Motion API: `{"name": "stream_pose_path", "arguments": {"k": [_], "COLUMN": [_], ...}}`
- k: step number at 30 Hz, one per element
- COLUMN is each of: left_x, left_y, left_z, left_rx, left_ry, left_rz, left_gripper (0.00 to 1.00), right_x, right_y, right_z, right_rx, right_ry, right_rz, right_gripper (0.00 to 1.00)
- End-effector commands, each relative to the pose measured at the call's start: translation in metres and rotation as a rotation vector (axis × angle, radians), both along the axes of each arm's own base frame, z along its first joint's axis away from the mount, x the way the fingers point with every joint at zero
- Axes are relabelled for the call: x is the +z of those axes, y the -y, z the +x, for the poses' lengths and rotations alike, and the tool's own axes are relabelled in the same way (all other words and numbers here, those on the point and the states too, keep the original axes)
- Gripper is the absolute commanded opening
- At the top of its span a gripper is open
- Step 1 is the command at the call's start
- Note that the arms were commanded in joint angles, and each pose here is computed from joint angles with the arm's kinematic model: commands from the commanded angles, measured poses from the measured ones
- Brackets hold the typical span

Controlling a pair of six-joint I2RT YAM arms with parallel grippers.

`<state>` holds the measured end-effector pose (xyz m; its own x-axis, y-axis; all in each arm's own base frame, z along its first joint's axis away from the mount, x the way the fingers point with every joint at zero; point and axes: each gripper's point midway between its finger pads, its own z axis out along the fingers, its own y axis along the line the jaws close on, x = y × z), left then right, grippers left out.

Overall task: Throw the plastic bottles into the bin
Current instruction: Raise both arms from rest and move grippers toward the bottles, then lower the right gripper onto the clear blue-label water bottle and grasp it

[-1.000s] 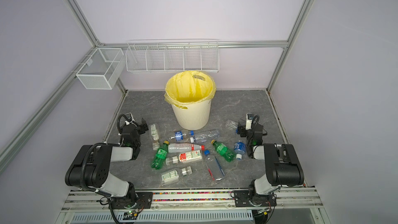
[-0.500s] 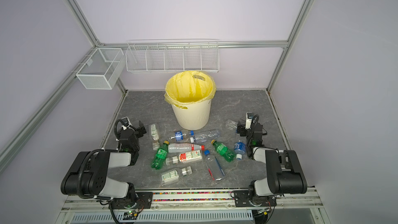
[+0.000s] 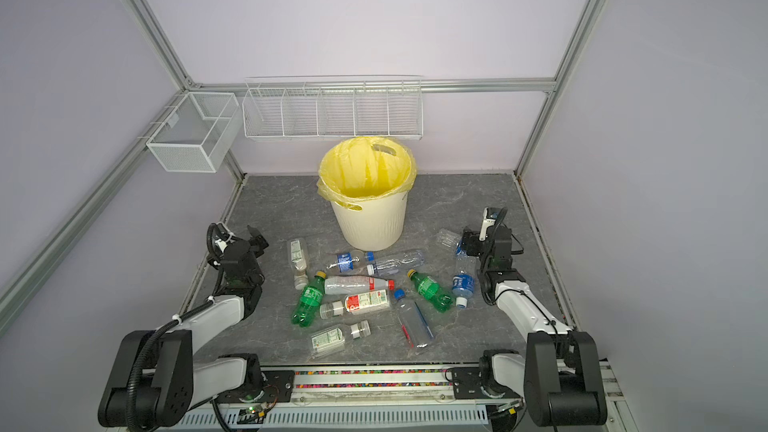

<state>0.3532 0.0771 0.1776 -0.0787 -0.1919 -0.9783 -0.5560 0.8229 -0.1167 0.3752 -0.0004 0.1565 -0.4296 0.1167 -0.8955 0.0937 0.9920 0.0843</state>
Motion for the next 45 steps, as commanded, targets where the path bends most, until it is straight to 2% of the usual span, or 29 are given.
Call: {"name": "stream_pose_path", "arguments": {"k": [1,7,10,13,17,22,26,33,45], "left_x": [0.018,0.028,0.026,0.022,0.026,0.035,0.031,0.023,0.002], "left_y": [-0.008,0.002,0.020,0.031,0.050,0.097,0.117,0.139,0.143], "left_z": [-0.001,-0.001,0.006,0.007,0.006,0.004,-0.003,-0.013,-0.024], "left_rx": [0.065,0.035,-0.070,-0.113,-0.180,-0.344,-0.415,-0.531,-0.536], "left_ry": [0.006,0.026,0.009,-0.021,-0.066,-0.121,-0.152,-0.167,-0.231], "left_rz": [-0.060,-0.203,-0.267,-0.326,-0.350,-0.328,-0.390,-0.475,-0.526], "left_gripper": [0.99,0.99,0.99,0.99,0.99,0.99,0.99,0.99,0.99], "right_x": [-0.001,0.000,-0.004,-0.008,-0.013,-0.023,-0.036,-0.048,-0.074], "right_y": [0.002,-0.002,-0.007,-0.011,-0.014,-0.016,-0.023,-0.029,-0.037], "right_z": [-0.014,-0.025,-0.029,-0.036,-0.049,-0.067,-0.082,-0.101,-0.122], "right_rx": [-0.055,-0.085,-0.081,-0.075,-0.078,-0.074,-0.053,-0.053,-0.032], "right_ry": [-0.102,-0.188,-0.221,-0.253,-0.304,-0.418,-0.517,-0.560,-0.670], "right_rz": [0.061,0.139,0.168,0.189,0.197,0.199,0.211,0.255,0.254], "right_gripper": [0.88,0.88,0.88,0.88,0.88,0.88,0.88,0.88,0.88]}}
